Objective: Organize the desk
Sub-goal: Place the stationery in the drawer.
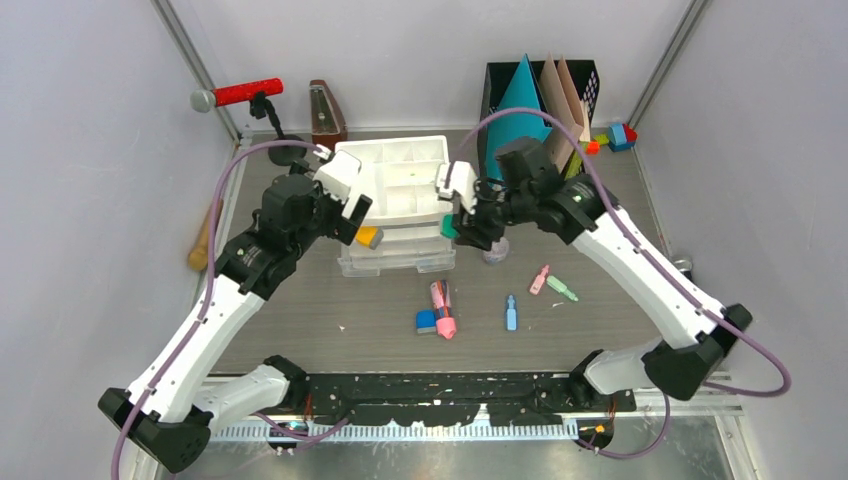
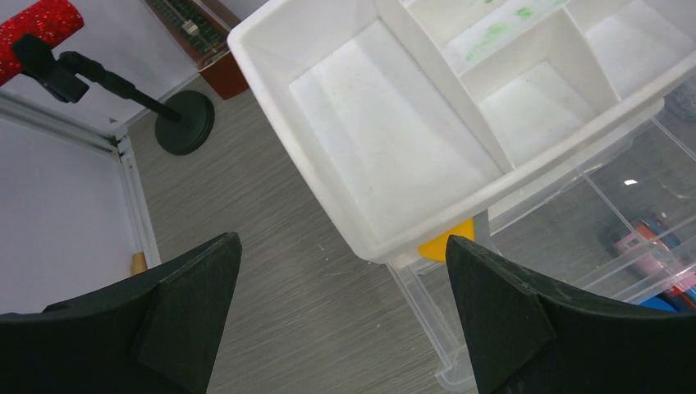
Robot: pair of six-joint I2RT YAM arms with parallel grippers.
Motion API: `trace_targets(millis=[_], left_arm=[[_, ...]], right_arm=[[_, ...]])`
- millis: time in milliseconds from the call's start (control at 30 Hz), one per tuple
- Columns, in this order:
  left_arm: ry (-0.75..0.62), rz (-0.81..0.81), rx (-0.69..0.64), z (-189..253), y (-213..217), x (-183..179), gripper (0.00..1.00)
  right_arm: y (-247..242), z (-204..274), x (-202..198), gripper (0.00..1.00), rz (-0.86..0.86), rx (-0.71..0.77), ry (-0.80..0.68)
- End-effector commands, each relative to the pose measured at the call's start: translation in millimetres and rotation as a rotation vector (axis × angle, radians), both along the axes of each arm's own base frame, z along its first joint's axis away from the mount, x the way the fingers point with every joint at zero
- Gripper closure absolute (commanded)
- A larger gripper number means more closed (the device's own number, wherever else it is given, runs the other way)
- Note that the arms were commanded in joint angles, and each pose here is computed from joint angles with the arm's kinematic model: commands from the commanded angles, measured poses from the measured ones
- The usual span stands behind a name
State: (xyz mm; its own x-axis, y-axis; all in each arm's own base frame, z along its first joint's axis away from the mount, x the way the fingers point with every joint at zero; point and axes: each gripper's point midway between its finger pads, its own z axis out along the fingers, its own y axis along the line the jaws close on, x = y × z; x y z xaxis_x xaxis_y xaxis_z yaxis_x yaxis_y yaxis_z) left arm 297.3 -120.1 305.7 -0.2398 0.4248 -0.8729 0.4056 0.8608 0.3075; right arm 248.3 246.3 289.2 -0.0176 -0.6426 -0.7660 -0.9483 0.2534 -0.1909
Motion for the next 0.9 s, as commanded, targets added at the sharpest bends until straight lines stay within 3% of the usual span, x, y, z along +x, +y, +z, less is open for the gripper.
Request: trace_targets(millis=[0, 333, 533, 867], left_arm=[[-0.081, 0.077, -0.054, 24.4, 14.6, 1.4, 0.0], [-0.069, 0.079, -0.035, 22.9, 24.1, -8.8, 0.0], [-0.061, 0.061, -0.031, 18.7, 22.3, -10.9, 0.0], [-0.058, 0.046, -0.026, 15.9, 19.7, -9.9, 0.0]], right_arm=[[33.8, 14.7, 12.1, 0.75, 0.007, 0.023, -0.024], [80.0, -13.3, 30.8, 0.68, 0.035, -0.039, 0.033], [88.7, -35.8, 37.4, 0.58, 0.027, -0.085, 0.056], [88.2, -28.9, 39.3, 0.24, -0.001, -0.089, 0.029]])
